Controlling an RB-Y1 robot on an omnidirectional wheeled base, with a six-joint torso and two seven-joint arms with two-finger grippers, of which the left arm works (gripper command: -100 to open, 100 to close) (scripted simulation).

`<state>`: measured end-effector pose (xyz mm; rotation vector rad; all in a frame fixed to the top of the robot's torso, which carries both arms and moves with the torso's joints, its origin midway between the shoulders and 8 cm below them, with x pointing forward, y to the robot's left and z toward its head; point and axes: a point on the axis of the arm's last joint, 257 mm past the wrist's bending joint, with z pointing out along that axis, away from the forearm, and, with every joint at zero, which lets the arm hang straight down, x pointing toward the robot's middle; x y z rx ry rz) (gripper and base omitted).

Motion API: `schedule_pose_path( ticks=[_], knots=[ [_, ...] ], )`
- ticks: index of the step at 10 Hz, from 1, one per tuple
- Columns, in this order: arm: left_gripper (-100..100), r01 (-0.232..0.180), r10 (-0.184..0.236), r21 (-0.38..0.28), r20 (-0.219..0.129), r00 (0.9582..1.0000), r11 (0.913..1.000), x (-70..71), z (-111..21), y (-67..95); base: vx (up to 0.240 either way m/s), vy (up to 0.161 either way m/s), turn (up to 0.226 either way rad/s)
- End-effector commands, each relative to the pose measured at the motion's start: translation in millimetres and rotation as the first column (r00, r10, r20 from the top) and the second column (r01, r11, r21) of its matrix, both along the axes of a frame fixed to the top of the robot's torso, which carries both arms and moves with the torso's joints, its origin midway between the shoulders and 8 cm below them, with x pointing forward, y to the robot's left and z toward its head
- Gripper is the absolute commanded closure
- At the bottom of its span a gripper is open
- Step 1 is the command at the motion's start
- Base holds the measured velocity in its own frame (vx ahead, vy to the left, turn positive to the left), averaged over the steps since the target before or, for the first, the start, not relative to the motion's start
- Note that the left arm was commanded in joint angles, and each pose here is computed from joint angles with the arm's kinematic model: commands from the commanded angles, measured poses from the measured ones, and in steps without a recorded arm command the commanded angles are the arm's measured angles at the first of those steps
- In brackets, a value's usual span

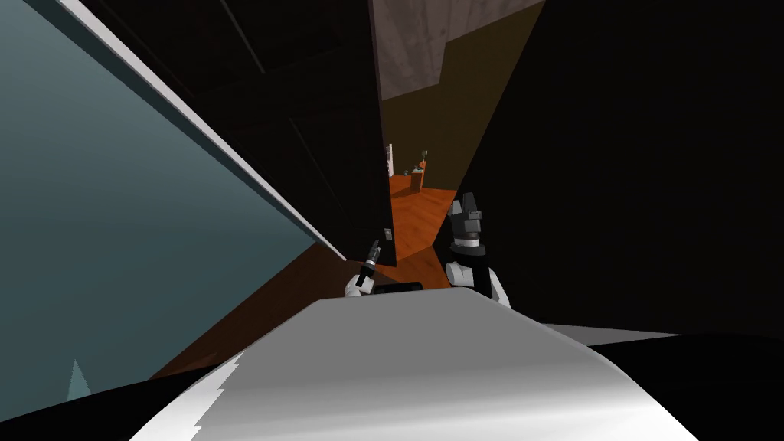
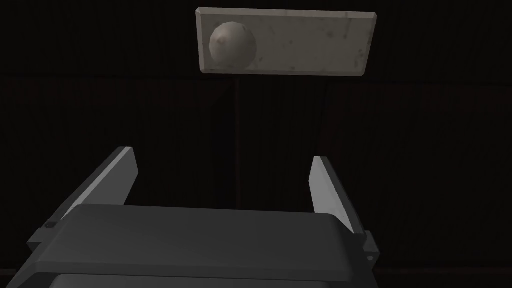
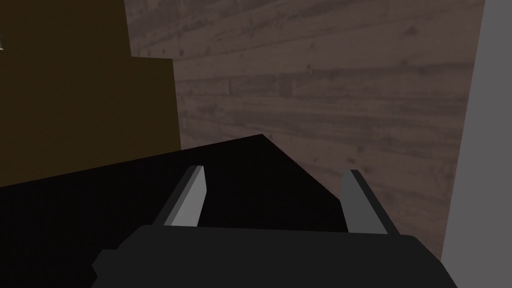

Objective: Push the door open

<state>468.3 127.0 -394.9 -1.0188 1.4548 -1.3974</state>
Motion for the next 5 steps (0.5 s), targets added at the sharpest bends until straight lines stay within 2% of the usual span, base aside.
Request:
schedule_pose_path(
  ticks=[1,3,4,5],
  knots=[
    [-100,-0.004,0.004,-0.015,-0.001,1.0,0.9999,-0.2,1.1,-3.6,-0.216,-0.006,0.057],
    [-100,-0.006,0.006,-0.041,-0.002,1.0,0.9992,-0.8,3.3,-13.1,-0.233,-0.046,0.056],
    [-100,-0.005,0.005,-0.031,-0.001,1.0,0.9995,-1.1,3.4,-9.9,-0.096,-0.034,0.012],
    [-100,-0.01,0.01,-0.024,-0.001,1.0,0.9997,-1.3,2.5,-4.7,0.091,-0.05,-0.032]
  ],
)
